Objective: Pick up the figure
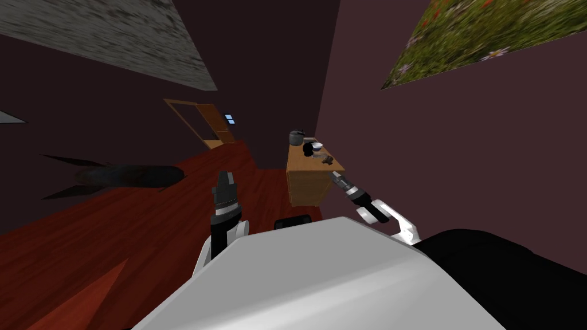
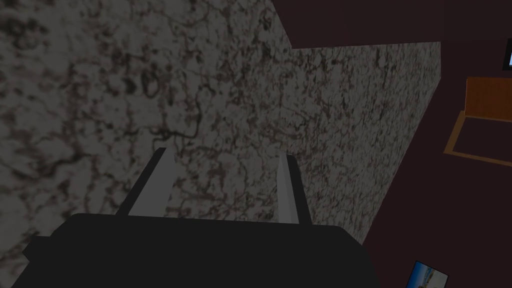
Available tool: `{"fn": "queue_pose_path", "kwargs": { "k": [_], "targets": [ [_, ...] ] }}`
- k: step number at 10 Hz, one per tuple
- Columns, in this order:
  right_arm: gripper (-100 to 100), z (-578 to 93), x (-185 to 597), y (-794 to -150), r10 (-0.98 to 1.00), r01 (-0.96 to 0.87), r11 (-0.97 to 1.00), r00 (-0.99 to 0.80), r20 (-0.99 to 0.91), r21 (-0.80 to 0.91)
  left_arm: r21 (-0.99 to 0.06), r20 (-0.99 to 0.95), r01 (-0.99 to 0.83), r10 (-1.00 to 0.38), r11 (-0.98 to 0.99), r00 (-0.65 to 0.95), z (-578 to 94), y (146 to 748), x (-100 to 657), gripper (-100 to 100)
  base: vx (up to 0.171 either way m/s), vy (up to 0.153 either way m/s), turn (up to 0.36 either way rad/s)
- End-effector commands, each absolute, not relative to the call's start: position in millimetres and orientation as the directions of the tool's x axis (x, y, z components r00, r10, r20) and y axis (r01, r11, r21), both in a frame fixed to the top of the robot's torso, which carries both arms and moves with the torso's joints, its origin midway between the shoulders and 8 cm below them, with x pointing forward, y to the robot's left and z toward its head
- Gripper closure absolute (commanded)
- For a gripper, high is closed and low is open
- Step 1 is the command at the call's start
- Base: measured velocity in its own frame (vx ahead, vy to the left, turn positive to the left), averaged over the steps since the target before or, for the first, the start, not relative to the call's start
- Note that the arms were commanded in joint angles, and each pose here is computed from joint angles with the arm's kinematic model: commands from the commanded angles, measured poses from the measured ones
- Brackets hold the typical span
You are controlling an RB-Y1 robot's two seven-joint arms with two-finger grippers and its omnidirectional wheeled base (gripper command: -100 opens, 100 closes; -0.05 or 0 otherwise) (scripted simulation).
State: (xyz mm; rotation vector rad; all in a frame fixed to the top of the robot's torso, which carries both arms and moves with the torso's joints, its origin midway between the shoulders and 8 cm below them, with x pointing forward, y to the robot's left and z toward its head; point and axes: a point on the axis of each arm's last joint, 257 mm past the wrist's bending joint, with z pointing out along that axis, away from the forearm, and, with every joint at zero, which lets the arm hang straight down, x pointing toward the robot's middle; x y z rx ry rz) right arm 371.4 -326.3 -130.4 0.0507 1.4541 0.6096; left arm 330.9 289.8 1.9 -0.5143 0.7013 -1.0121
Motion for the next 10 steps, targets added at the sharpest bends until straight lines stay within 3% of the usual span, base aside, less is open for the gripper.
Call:
{"fn": "queue_pose_path", "kwargs": {
  "k": [1, 10],
  "targets": [
    [-100, -145, 370, -338, 0.330, -0.347, 0.881, -0.036, -0.943, 0.322, -0.680, -0.287, 0.582, -0.892, 0.446, 0.348, 2, 290, 331, 0, 0.017, 0.045, 0.085],
    [-100, -183, 364, -390, -0.076, -0.397, 0.918, -0.158, -0.985, -0.007, -0.680, -0.287, 0.582, -0.892, 0.446, 0.348, 2, 290, 331, 0, 0.019, 0.039, 0.049]
  ]
}}
